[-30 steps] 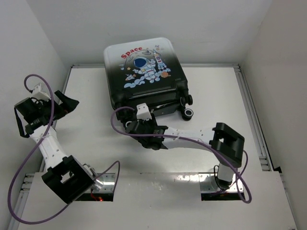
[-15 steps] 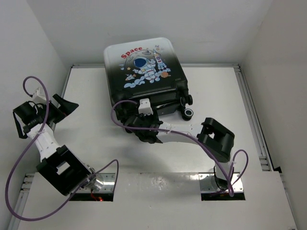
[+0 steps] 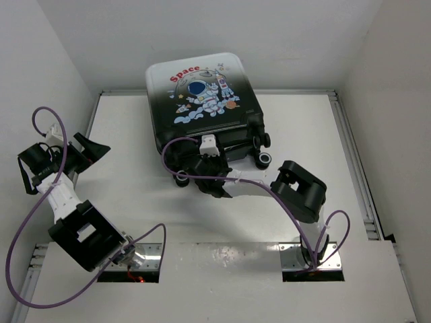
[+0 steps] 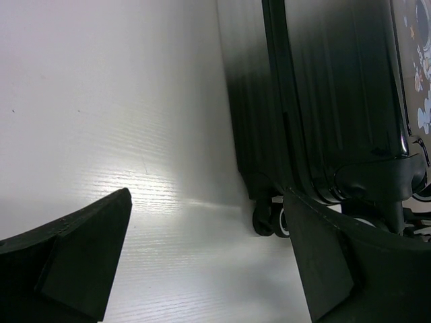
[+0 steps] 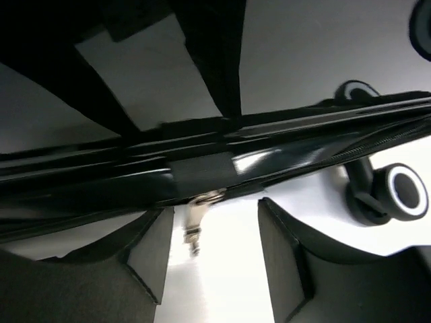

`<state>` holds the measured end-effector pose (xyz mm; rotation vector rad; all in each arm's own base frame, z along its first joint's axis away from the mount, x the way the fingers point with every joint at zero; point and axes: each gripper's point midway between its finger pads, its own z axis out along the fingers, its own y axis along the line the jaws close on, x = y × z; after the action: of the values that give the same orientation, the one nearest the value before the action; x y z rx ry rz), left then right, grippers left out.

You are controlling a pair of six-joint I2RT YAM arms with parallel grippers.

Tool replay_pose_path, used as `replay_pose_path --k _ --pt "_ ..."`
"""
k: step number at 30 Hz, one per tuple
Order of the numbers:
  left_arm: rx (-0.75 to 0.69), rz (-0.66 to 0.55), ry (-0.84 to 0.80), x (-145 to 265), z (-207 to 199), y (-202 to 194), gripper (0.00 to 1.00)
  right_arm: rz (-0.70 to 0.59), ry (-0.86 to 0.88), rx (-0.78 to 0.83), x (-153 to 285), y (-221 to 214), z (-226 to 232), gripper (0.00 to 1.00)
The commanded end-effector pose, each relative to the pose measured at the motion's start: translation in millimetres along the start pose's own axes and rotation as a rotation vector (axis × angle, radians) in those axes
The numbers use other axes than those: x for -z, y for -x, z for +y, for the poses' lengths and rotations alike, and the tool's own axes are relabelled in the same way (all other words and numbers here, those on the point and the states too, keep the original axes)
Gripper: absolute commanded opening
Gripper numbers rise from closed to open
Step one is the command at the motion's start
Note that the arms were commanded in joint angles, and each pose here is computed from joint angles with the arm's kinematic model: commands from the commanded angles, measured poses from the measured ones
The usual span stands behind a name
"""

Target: Pack the luggage

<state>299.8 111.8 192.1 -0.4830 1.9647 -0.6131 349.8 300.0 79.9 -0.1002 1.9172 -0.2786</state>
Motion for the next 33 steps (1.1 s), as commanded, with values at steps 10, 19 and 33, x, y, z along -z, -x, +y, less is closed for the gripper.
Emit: replay_pose_path --k 10,19,33 --pt "-0.024 -0.012 -0.035 -1 1 0 1.00 -0.110 -0.038 -0.139 24 43 -83 0.48" --pt "-0.048 -0.029 -0.036 3 -5 4 1.00 -0.060 0.151 -0.117 45 15 -97 0.48" --pt "-0.050 -0.024 -0.027 2 -9 -4 1.00 0.015 0.151 -0.172 42 15 -41 0.61"
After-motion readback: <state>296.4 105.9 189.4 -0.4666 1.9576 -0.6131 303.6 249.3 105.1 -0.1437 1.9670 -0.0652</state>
